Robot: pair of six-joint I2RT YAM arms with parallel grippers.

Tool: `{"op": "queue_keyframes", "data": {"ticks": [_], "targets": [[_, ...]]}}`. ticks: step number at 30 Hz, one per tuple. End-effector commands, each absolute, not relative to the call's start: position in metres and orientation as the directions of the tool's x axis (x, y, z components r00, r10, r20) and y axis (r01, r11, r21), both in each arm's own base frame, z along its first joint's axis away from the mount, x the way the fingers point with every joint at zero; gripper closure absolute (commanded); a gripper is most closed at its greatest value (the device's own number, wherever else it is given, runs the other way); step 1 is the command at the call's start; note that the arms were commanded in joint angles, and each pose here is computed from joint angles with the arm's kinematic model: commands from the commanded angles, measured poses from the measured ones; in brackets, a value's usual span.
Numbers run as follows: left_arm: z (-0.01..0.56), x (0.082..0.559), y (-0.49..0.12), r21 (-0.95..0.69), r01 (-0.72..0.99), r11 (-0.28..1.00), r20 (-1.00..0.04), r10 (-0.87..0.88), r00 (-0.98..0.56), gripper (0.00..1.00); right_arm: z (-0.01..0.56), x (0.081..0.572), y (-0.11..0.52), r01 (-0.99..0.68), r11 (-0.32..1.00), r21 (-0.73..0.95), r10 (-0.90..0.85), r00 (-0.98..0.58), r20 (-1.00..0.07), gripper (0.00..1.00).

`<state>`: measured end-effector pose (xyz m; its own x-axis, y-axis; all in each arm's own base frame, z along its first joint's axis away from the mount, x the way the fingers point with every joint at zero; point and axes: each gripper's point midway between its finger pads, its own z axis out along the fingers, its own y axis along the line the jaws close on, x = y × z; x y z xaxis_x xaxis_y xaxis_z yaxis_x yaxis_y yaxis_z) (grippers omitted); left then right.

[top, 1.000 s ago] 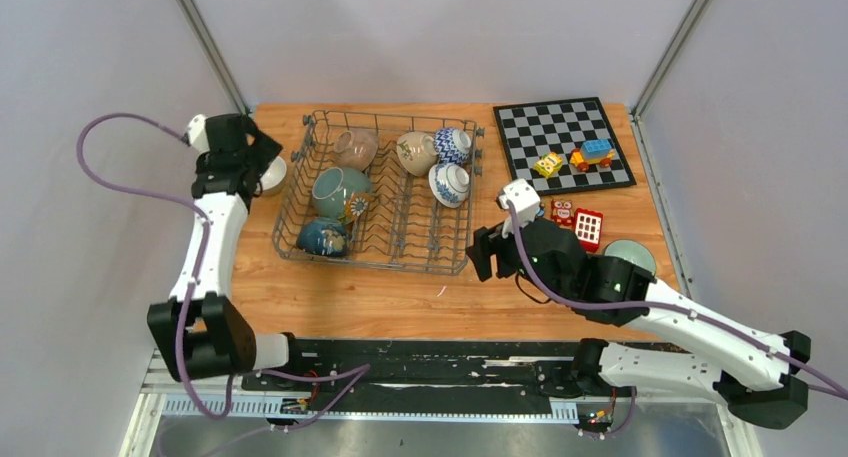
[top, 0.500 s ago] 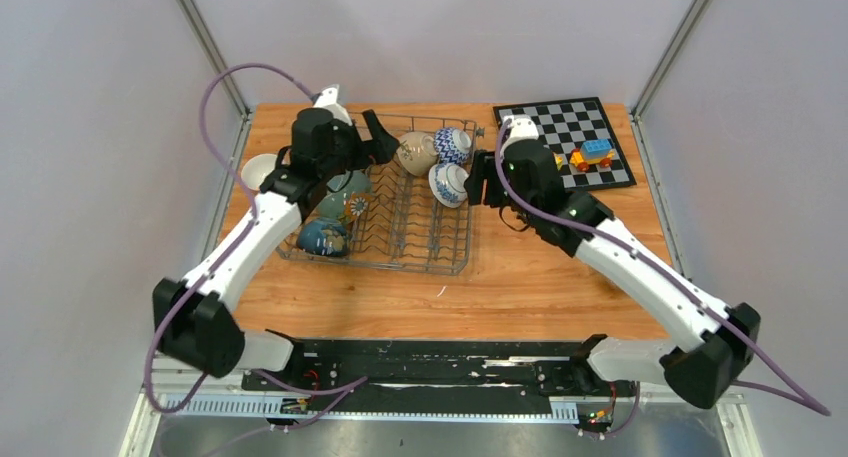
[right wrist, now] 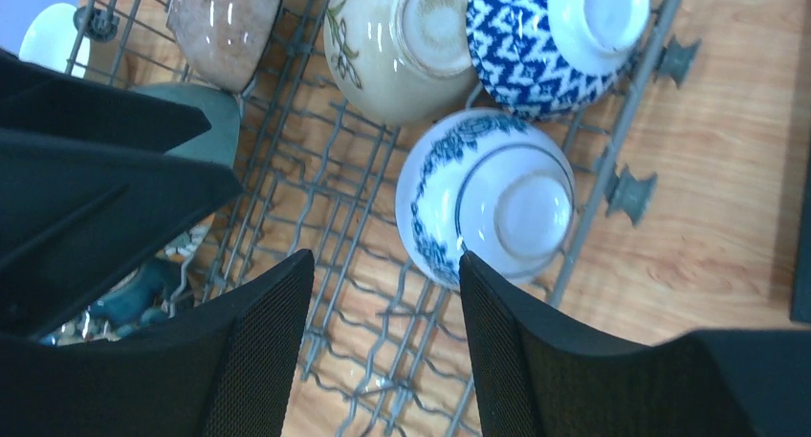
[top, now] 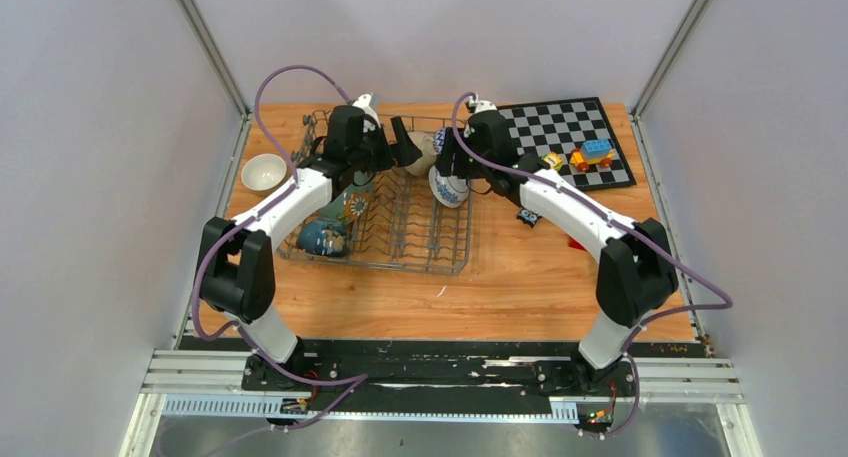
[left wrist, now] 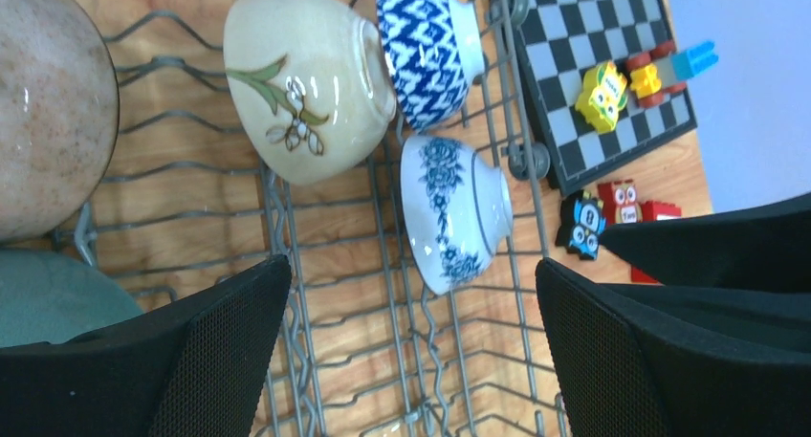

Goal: Unload the bowls from the dish rack
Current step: Pick up the bowl from the dish rack.

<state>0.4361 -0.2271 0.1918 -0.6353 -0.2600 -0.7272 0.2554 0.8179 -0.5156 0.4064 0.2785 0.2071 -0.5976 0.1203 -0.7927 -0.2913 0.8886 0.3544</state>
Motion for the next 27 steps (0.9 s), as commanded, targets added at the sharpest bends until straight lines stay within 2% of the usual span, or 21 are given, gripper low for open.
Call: {"op": "queue_keyframes", "data": {"ticks": [1,8,21,27], "targets": [[0.211,0.463,-0.230,-0.544,0.221,0.809,-0.755,-0.357,-0.551,0.01,0.220,0.439,0.295,-0.316,0.857,0.406,0.178,-0.559,-0.810,0.39],[0.181,0.482,-0.219,-0.571,0.064,0.818,-0.710,-0.454,-0.538,0.09,0.211,0.469,0.300,-0.307,0.829,0.467,0.240,-0.559,-0.794,0.44],[0.161,0.495,-0.233,-0.608,0.095,0.788,-0.688,-0.464,-0.559,0.15,0.185,0.486,0.300,-0.287,0.798,0.529,0.268,-0.618,-0.739,0.47],[0.148,0.498,-0.227,-0.595,0.040,0.803,-0.673,-0.471,-0.570,0.15,0.181,0.486,0.304,-0.290,0.790,0.540,0.264,-0.634,-0.727,0.46]]}}
